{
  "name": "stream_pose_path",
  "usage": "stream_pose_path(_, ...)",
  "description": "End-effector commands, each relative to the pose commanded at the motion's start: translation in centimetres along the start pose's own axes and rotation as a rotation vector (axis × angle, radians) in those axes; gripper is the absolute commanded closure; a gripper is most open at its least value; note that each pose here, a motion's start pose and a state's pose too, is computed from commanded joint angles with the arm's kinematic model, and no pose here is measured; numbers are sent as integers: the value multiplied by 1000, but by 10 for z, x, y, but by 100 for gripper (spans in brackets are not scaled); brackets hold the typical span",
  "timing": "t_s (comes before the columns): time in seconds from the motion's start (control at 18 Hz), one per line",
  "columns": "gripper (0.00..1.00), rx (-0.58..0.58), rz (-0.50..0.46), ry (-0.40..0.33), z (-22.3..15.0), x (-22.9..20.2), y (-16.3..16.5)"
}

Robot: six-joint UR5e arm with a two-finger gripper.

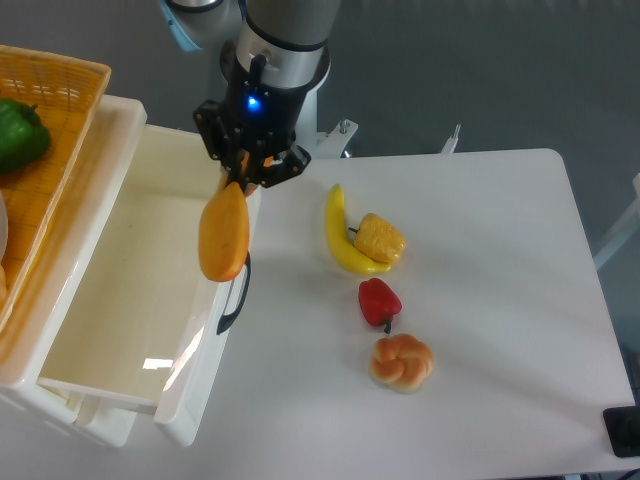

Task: Place the long bread in the upper white drawer
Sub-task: 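Lift the held baguette and carry it toward the open white drawer, then lower the baguette into the open white drawer, then open the gripper to release the baguette inside the drawer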

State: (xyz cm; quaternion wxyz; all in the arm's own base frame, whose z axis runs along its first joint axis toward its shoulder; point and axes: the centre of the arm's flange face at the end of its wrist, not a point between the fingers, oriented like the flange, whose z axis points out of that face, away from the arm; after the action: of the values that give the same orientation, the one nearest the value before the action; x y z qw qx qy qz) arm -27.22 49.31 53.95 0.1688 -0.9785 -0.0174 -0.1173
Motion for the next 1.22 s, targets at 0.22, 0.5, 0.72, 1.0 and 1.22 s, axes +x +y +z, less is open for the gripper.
stream_pose_path(0.22,100,-17,22,26,18,11,-9)
stream_pose_path(0.5,94,-56,32,62,47,21,-18)
stream_pose_path(0.72,84,-72,40,77,58,23,-15)
stream_pose_path(1.0,64,-48,69,58,65,26,-26)
stream_pose_path(1.22,50,-48,80,59,67,26,-26)
